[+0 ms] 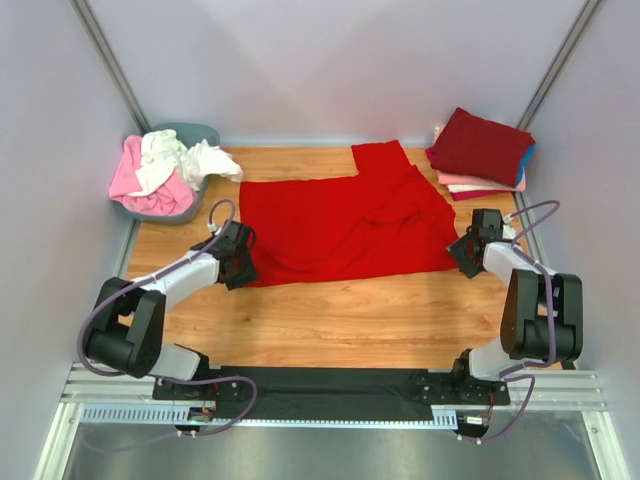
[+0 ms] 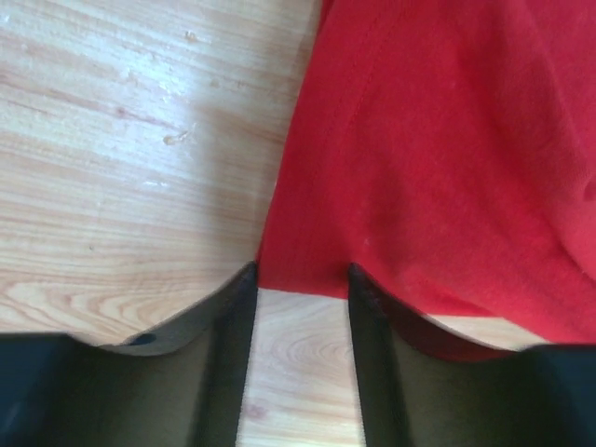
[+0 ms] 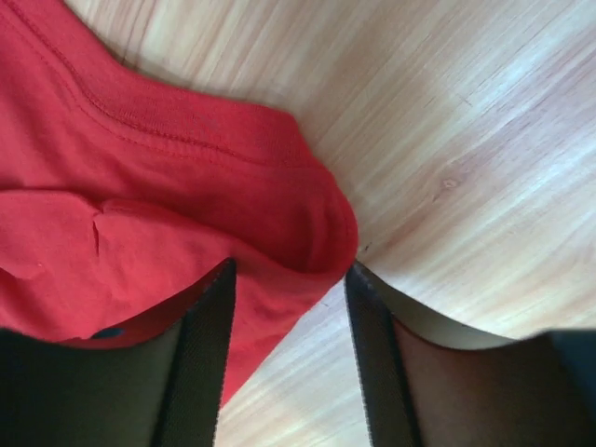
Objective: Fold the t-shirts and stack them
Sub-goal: Fold the tshirt
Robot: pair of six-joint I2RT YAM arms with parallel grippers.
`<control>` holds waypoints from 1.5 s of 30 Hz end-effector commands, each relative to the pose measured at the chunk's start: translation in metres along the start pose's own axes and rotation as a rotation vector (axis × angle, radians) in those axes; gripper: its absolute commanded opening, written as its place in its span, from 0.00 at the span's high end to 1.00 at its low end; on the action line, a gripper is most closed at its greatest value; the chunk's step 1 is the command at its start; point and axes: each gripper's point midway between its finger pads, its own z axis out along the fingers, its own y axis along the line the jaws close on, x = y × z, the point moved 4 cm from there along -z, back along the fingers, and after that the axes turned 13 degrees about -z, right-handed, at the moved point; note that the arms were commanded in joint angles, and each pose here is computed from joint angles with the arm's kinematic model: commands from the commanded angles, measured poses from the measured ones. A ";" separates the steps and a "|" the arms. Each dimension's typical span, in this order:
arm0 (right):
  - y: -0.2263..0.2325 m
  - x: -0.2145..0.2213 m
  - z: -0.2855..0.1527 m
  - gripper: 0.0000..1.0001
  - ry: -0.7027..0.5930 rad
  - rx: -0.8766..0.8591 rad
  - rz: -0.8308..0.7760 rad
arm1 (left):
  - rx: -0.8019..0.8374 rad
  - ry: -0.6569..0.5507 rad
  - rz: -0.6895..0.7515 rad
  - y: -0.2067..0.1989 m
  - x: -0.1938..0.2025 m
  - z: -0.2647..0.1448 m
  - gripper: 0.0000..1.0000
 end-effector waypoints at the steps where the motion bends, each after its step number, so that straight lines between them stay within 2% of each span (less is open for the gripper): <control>1: 0.009 -0.007 0.006 0.49 -0.024 -0.041 0.020 | -0.012 -0.021 -0.009 -0.002 -0.004 0.008 0.58; 2: 0.010 -0.007 0.007 0.61 -0.023 -0.044 0.019 | -0.024 -0.029 -0.005 -0.002 -0.006 0.010 0.66; 3: 0.011 -0.008 0.008 0.68 -0.024 -0.048 0.018 | -0.036 -0.030 0.007 0.000 -0.007 0.010 0.74; 4: 0.012 -0.008 0.010 0.76 -0.022 -0.051 0.016 | -0.037 -0.037 0.011 -0.002 -0.009 0.011 0.86; 5: 0.013 -0.009 0.011 0.94 -0.024 -0.054 0.016 | -0.053 -0.054 0.015 -0.001 -0.013 0.011 0.92; 6: 0.013 -0.009 0.012 1.00 -0.022 -0.056 0.016 | -0.063 -0.058 0.022 0.001 -0.014 0.010 0.97; 9: 0.015 -0.006 0.014 1.00 -0.002 -0.061 0.030 | -0.102 -0.076 0.035 0.003 -0.019 0.006 1.00; 12: 0.005 -0.012 -0.004 0.99 -0.048 -0.010 0.046 | -0.152 -0.099 0.036 0.012 -0.026 -0.006 1.00; 15: -0.006 -0.004 -0.024 1.00 -0.029 0.013 0.033 | -0.165 -0.123 0.017 0.029 -0.026 -0.024 1.00; 19: -0.023 0.027 -0.039 1.00 0.046 0.022 0.031 | -0.100 -0.164 -0.019 0.036 -0.023 -0.050 1.00; 24: -0.038 0.060 -0.050 1.00 0.098 -0.001 0.045 | -0.115 -0.132 -0.018 0.045 -0.013 -0.057 1.00; 28: -0.045 0.071 -0.059 1.00 0.106 -0.015 0.030 | -0.094 -0.075 -0.026 0.050 0.002 -0.055 1.00; 29: -0.044 0.072 -0.061 0.99 0.107 -0.027 0.022 | -0.093 -0.063 -0.027 0.052 0.005 -0.055 0.99; 30: -0.041 0.073 -0.066 0.93 0.114 -0.064 0.011 | -0.094 -0.052 -0.031 0.055 0.009 -0.055 0.78; 31: -0.041 0.073 -0.068 0.77 0.114 -0.073 -0.013 | -0.084 -0.052 -0.036 0.055 0.010 -0.057 0.61; 33: -0.031 0.074 -0.074 0.53 0.130 -0.157 -0.046 | -0.051 -0.057 -0.040 0.051 0.009 -0.061 0.32; 34: -0.028 0.070 -0.077 0.32 0.118 -0.172 -0.068 | -0.029 -0.067 -0.038 0.048 0.007 -0.065 0.29; 36: -0.024 0.063 -0.082 0.24 0.079 -0.192 -0.092 | 0.004 -0.101 -0.028 0.039 -0.003 -0.075 0.27; 39: 0.002 0.046 -0.098 0.23 -0.031 -0.292 -0.201 | 0.010 -0.176 0.022 0.029 -0.018 -0.091 0.29; 42: 0.046 0.042 -0.119 0.24 -0.093 -0.390 -0.385 | 0.054 -0.230 0.056 0.016 -0.025 -0.097 0.31; 45: 0.094 0.053 -0.130 0.40 -0.080 -0.433 -0.543 | 0.112 -0.222 0.079 0.002 -0.022 -0.088 0.34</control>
